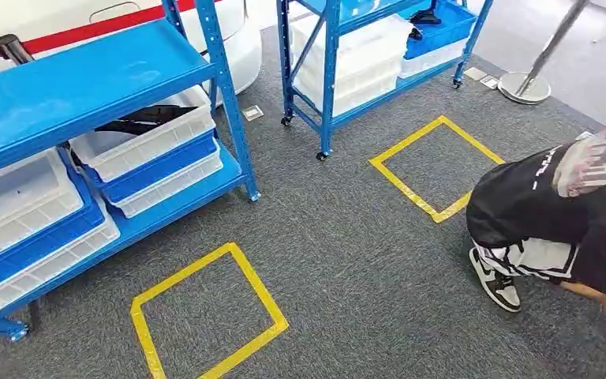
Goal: Take the parts from the cabinet and place them on the table.
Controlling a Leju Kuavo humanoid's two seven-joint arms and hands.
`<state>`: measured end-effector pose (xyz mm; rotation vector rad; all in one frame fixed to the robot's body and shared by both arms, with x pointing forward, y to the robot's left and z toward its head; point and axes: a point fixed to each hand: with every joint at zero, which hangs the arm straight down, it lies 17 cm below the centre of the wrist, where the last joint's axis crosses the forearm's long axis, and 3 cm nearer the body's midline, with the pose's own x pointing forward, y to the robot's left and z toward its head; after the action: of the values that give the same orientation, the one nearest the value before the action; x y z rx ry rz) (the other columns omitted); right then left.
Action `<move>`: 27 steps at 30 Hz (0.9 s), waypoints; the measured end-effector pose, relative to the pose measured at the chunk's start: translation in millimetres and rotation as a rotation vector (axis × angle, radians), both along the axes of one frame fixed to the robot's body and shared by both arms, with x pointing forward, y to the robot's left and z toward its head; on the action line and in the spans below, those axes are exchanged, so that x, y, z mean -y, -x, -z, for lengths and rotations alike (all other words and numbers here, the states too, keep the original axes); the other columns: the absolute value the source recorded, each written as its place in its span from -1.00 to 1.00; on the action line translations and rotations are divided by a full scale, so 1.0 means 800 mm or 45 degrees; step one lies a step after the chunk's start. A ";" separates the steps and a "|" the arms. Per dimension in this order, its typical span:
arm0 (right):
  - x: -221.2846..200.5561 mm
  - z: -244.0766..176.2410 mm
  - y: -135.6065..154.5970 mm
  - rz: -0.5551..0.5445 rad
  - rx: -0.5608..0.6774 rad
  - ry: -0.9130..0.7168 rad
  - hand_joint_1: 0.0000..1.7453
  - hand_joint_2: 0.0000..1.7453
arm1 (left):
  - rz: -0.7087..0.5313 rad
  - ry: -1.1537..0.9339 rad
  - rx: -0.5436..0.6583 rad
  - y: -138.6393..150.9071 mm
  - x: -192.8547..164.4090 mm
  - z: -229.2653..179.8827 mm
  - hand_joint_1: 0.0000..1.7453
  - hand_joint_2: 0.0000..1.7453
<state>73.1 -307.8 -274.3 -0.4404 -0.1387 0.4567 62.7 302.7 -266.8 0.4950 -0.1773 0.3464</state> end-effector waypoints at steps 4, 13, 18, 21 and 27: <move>0.000 -0.001 -0.003 -0.021 0.006 0.008 -1.00 -1.00 | -0.010 -0.001 -0.001 0.002 0.000 0.000 -1.00 -1.00; -0.003 -0.003 -0.016 -0.063 0.036 0.019 -1.00 -1.00 | -0.016 -0.005 0.003 -0.002 0.000 -0.001 -1.00 -1.00; 0.001 -0.003 -0.012 -0.061 0.031 0.025 -1.00 -1.00 | -0.016 -0.002 0.004 -0.003 0.002 -0.001 -1.00 -1.00; 0.006 -0.003 -0.012 -0.062 0.030 0.032 -1.00 -1.00 | -0.018 0.002 0.003 -0.002 0.004 -0.001 -1.00 -1.00; 0.002 -0.004 -0.019 -0.067 0.040 0.029 -1.00 -1.00 | -0.018 -0.001 -0.004 0.002 0.002 0.000 -1.00 -1.00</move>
<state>88.4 -309.7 -271.2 -0.4671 -0.1756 0.5033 61.4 301.0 -266.5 0.4975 -0.1705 0.3596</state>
